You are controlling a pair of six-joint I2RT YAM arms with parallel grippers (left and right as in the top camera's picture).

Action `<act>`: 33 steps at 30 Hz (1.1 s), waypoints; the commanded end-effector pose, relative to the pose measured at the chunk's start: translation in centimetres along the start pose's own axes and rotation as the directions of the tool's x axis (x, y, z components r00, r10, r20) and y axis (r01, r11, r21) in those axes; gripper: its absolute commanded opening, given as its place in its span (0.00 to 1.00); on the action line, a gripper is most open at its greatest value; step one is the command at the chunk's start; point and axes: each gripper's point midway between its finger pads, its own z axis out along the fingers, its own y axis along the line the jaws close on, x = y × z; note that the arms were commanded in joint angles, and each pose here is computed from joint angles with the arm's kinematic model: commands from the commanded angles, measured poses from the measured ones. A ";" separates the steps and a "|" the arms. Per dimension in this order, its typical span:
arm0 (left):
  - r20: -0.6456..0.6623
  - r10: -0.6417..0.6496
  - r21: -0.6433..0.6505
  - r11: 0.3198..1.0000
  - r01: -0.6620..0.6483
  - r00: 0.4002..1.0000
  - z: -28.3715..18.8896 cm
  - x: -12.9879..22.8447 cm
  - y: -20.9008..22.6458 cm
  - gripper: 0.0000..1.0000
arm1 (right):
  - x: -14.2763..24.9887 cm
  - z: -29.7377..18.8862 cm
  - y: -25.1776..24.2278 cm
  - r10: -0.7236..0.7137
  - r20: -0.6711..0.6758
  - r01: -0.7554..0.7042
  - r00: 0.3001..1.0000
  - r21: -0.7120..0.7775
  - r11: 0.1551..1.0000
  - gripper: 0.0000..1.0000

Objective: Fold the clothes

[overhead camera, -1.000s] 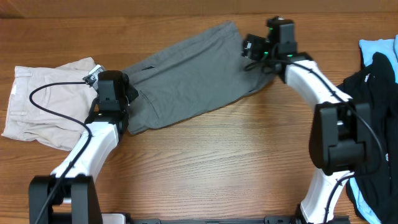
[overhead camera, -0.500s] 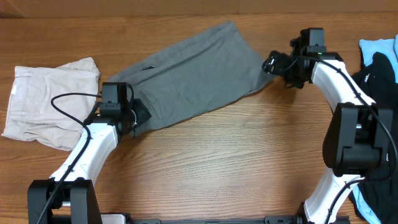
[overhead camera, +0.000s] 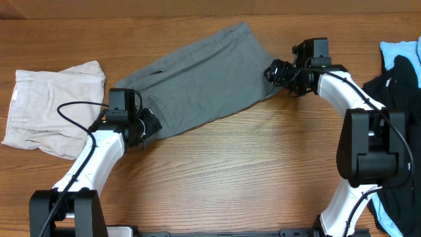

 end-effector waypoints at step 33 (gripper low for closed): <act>0.010 0.019 0.017 1.000 -0.019 1.000 -0.3 -0.4 -0.4 0.55 | 1.3 4.1 -2.9 0.136 -0.009 -0.135 0.991 0.074 0.988 0.04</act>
